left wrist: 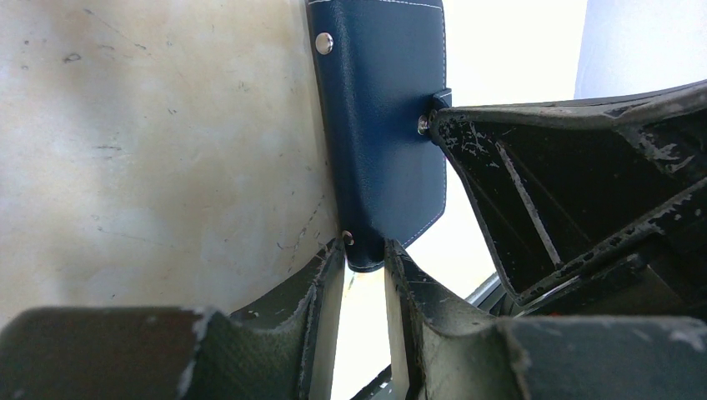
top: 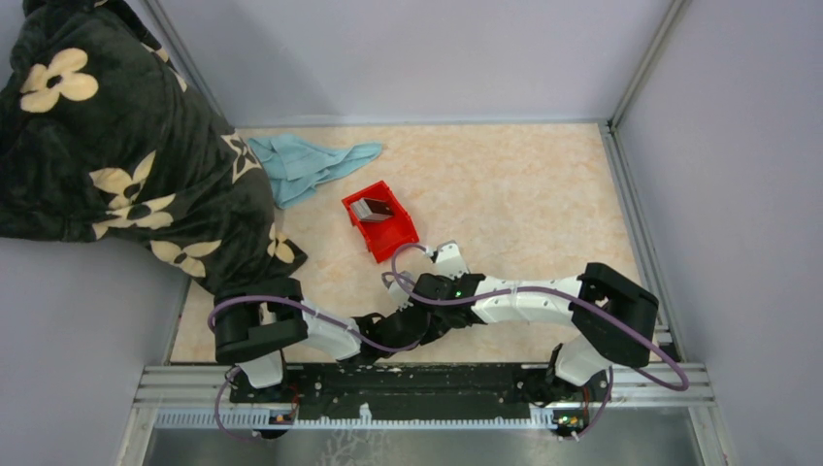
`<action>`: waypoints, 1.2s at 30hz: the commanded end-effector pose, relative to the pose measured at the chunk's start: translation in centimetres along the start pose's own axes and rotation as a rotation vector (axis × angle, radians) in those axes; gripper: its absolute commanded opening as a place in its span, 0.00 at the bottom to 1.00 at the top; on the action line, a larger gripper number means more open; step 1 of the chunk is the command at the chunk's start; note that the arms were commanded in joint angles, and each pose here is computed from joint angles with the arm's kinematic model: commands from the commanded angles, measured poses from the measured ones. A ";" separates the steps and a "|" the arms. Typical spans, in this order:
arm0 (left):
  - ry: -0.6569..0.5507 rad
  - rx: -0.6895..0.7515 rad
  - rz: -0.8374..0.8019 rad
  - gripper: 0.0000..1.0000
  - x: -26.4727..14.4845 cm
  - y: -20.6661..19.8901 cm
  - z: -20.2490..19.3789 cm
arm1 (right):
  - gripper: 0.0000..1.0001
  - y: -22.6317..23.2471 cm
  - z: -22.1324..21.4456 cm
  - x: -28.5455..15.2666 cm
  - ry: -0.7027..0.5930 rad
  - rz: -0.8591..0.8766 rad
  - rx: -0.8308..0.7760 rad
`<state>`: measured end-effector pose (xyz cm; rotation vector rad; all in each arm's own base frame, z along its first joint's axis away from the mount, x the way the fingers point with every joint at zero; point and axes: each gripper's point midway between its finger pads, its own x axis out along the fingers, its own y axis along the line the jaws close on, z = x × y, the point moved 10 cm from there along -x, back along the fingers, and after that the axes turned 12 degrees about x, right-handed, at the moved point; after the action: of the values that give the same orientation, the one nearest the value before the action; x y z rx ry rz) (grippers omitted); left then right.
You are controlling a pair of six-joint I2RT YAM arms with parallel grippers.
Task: Put the credit cards into the card holder
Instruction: Close the card holder at the center of the board.
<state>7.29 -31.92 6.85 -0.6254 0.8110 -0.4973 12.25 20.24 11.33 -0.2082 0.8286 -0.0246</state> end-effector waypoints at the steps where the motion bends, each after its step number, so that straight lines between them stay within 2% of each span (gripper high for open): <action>1: 0.177 0.217 0.327 0.34 -1.1 7.9 -2.7 | 0.00 1.4 1.2 -0.7 -0.024 0.068 0.043; 36: 0.181 0.212 0.328 0.34 -1.0 8.0 -2.8 | 0.00 1.7 1.5 -1.4 -0.011 0.126 0.056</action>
<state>7.30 -31.99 6.84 -0.6254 0.8110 -0.4973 12.13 20.36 11.32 -0.2104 0.8455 -0.0035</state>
